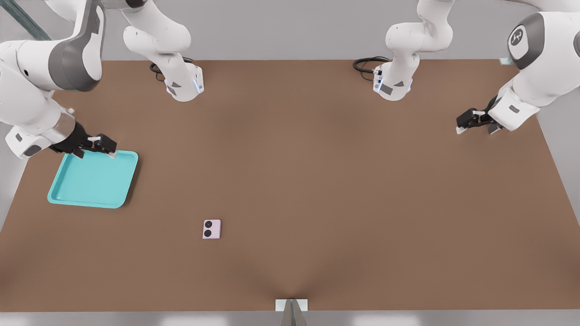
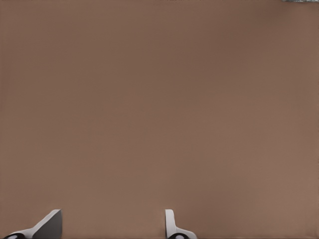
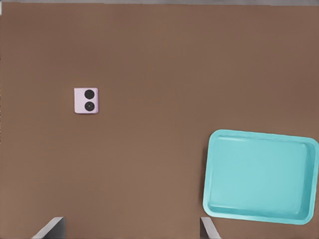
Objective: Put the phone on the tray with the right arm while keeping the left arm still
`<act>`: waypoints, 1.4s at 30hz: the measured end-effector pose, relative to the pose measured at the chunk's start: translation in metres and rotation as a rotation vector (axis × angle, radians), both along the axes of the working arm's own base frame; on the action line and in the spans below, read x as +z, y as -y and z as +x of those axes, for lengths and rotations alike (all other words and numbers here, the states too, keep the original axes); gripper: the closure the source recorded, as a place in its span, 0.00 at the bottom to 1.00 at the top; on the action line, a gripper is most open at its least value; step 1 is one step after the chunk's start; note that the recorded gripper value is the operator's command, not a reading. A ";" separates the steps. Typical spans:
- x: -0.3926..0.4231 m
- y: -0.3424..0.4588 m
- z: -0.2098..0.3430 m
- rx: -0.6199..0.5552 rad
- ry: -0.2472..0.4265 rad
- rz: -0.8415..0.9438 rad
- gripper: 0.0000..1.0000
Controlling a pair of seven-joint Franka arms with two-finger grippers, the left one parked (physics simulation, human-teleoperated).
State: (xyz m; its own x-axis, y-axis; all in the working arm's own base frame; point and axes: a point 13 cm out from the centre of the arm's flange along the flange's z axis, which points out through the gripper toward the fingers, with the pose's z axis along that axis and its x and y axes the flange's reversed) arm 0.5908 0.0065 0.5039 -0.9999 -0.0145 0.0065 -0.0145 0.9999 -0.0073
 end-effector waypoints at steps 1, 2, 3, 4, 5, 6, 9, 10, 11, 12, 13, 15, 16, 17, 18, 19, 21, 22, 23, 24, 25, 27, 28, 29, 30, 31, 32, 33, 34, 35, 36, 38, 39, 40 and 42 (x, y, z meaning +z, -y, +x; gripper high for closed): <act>-0.002 -0.006 0.006 0.009 0.004 -0.001 0.00; -0.006 -0.014 0.010 0.020 0.004 0.000 0.00; -0.018 -0.025 0.015 0.032 -0.010 0.001 0.00; -0.039 -0.041 0.023 0.050 -0.033 0.001 0.00; -0.068 -0.062 0.033 0.074 -0.059 -0.002 0.00; -0.101 -0.087 0.043 0.102 -0.080 -0.005 0.00; -0.208 -0.150 0.069 0.151 -0.110 -0.016 0.00; -0.243 -0.163 0.075 0.154 -0.112 -0.019 0.00; -0.269 -0.173 0.081 0.152 -0.104 -0.020 0.00; -0.288 -0.178 0.088 0.144 -0.088 -0.017 0.00; -0.303 -0.181 0.095 0.133 -0.068 -0.014 0.00; -0.331 -0.185 0.108 0.109 -0.031 -0.009 0.00; -0.343 -0.187 0.113 0.099 -0.015 -0.006 0.00; -0.356 -0.191 0.117 0.091 -0.001 0.000 0.00; -0.366 -0.197 0.119 0.086 0.012 0.007 0.00; -0.375 -0.201 0.122 0.079 0.025 0.013 0.00; -0.388 -0.205 0.128 0.063 0.050 0.022 0.00; -0.394 -0.206 0.130 0.054 0.059 0.024 0.00; -0.402 -0.205 0.131 0.045 0.064 0.026 0.00; -0.409 -0.204 0.132 0.035 0.067 0.027 0.00; -0.419 -0.202 0.132 0.026 0.067 0.028 0.00; -0.435 -0.201 0.133 0.011 0.072 0.030 0.00; -0.443 -0.201 0.133 0.004 0.075 0.031 0.00; -0.452 -0.200 0.133 -0.002 0.078 0.032 0.00; -0.457 -0.200 0.134 -0.008 0.083 0.033 0.00; -0.459 -0.200 0.135 -0.014 0.090 0.036 0.00; -0.461 -0.201 0.137 -0.020 0.097 0.039 0.00; -0.464 -0.201 0.137 -0.028 0.101 0.044 0.00; -0.465 -0.202 0.138 -0.036 0.106 0.049 0.00; -0.466 -0.202 0.139 -0.043 0.111 0.053 0.00; -0.466 -0.202 0.140 -0.050 0.115 0.056 0.00; -0.466 -0.202 0.142 -0.062 0.123 0.062 0.02; -0.467 -0.202 0.142 -0.066 0.125 0.064 0.02; -0.469 -0.201 0.141 -0.071 0.123 0.063 0.02; -0.475 -0.199 0.136 -0.078 0.114 0.061 0.02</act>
